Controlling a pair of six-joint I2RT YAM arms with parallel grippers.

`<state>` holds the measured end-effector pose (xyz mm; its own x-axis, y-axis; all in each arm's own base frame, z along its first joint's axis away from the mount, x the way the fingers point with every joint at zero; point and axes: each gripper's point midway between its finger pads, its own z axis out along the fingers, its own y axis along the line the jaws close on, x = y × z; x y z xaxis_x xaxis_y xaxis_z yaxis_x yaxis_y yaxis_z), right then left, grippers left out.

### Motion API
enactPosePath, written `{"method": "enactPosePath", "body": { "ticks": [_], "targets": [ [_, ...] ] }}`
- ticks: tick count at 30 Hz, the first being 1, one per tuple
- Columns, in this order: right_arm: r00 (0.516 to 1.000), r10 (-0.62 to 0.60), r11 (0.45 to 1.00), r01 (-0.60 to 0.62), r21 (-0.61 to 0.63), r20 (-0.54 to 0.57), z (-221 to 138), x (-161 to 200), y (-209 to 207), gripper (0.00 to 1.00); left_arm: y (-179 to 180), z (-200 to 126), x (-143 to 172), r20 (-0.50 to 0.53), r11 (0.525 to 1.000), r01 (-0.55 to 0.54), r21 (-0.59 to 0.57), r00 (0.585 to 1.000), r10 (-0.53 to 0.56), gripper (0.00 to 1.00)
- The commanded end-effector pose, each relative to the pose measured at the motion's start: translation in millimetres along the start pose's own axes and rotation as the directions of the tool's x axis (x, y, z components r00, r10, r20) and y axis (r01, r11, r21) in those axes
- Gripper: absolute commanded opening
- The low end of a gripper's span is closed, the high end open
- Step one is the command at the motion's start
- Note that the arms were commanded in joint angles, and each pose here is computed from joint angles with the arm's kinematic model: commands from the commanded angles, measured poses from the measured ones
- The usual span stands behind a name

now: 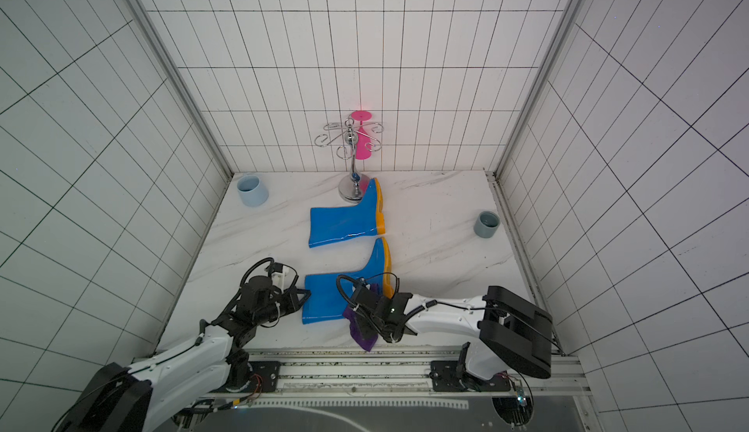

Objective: Wipe the rubber boots with a cloth
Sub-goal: Wipe the dirt off the rubber boot.

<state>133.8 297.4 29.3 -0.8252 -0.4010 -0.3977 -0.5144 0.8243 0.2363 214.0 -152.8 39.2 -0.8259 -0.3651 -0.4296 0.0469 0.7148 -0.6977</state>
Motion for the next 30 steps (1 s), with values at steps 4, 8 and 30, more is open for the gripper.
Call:
{"method": "enactPosePath", "body": {
  "ticks": [4,8,30],
  "targets": [
    [0.989,-0.055,0.984,0.078,-0.162,0.14,-10.4,-65.9,80.4,0.0,7.8,-0.3,10.1,-0.026,1.0,-0.004,-0.021,1.0,0.003,0.0],
    [0.986,-0.088,0.976,0.114,-0.187,0.142,-2.6,-75.2,103.1,0.0,7.5,-0.3,9.9,-0.026,1.0,-0.004,-0.02,1.0,0.003,0.0],
    [0.969,-0.189,0.98,0.178,0.086,0.157,-14.8,-106.0,56.3,0.0,5.5,-0.8,10.0,-0.026,1.0,-0.009,-0.01,1.0,0.008,0.0]
  ]
}}
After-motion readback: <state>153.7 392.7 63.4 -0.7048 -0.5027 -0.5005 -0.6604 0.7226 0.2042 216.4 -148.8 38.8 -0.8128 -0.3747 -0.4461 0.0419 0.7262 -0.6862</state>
